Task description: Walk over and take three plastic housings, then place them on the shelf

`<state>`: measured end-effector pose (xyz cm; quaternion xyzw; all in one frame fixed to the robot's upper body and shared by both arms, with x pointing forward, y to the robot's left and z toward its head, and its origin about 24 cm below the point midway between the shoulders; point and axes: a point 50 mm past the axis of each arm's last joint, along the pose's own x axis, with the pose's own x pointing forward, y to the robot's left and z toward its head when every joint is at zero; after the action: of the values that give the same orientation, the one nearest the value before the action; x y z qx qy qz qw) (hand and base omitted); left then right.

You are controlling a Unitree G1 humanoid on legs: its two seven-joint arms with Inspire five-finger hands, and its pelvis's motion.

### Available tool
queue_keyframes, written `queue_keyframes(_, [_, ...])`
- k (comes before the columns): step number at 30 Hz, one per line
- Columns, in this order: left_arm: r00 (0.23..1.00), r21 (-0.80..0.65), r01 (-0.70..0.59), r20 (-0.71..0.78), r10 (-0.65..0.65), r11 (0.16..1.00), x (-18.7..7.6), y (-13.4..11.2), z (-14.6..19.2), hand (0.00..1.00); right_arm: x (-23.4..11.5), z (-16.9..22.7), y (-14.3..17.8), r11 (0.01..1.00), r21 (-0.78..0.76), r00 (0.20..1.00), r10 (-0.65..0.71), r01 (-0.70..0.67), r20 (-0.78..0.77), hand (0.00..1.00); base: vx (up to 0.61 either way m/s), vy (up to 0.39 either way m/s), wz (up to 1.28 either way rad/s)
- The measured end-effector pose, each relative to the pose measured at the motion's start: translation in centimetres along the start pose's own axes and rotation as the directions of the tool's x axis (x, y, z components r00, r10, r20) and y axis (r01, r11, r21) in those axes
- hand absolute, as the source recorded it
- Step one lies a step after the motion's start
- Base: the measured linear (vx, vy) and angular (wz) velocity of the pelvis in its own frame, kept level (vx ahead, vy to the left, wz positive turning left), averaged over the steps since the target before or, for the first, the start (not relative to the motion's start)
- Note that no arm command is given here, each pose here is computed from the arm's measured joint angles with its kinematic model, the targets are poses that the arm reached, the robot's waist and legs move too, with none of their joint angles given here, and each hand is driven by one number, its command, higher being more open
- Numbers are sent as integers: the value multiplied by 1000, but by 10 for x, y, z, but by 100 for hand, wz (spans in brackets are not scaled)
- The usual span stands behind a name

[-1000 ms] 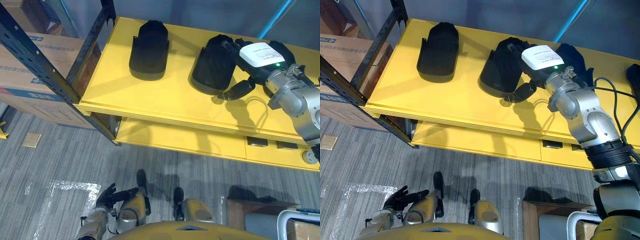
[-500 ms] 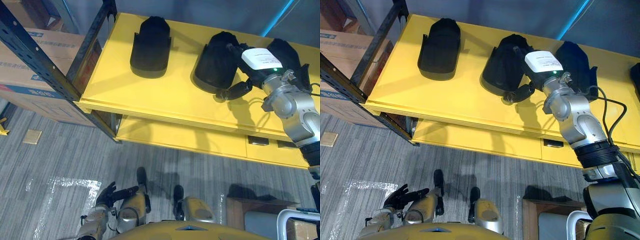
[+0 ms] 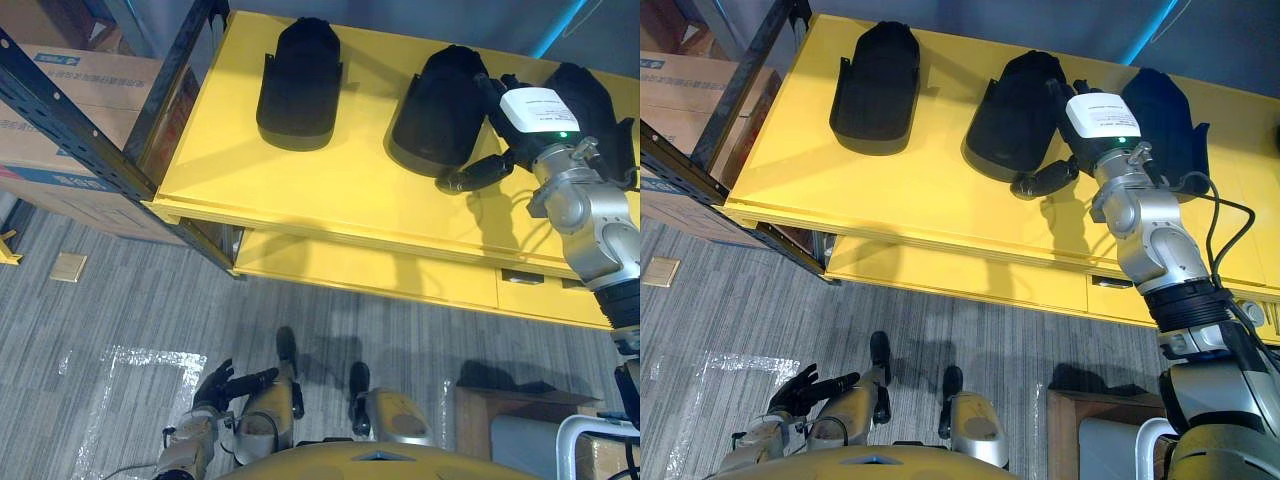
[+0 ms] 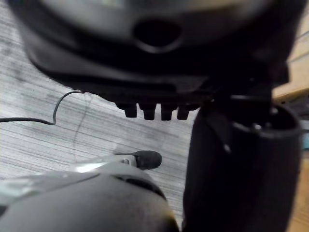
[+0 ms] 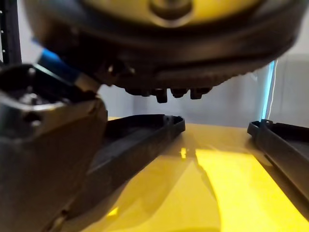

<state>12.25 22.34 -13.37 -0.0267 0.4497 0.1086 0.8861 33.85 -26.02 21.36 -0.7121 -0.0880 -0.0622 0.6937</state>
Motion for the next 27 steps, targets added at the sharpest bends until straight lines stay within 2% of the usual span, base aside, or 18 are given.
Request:
queue_keyframes(15, [1000, -5, 7, 6, -7, 1000, 0, -3, 1, 100, 0, -5, -5, 999, 19, 998, -47, 48, -38, 100, 0, 0, 0])
queue_keyframes(18, [1000, -7, 6, 7, -6, 1000, 0, -3, 1, 100, -1, -7, -11, 994, 84, 996, -67, 72, -57, 100, 0, 0, 0])
queue_keyframes(20, [1000, -19, -1, 8, 1, 1000, -1, -1, 0, 100, -7, -8, -25, 975, 181, 990, -120, 133, -81, 100, 0, 0, -4])
queue_keyframes(22, [1000, -30, -10, 5, 10, 999, -3, 0, -3, 100, -19, -7, -49, 931, 270, 969, -231, 245, -83, 100, 3, 0, -11])
queue_keyframes(25, [1000, -33, -18, -1, 18, 999, -3, 1, -5, 100, -37, 2, -86, 834, 345, 897, -438, 430, -61, 100, 27, -6, -18])
queue_keyframes(27, [1000, -33, -22, -6, 22, 999, -3, 2, -6, 100, -45, 8, -99, 786, 392, 863, -504, 478, -40, 100, 28, -6, -19])
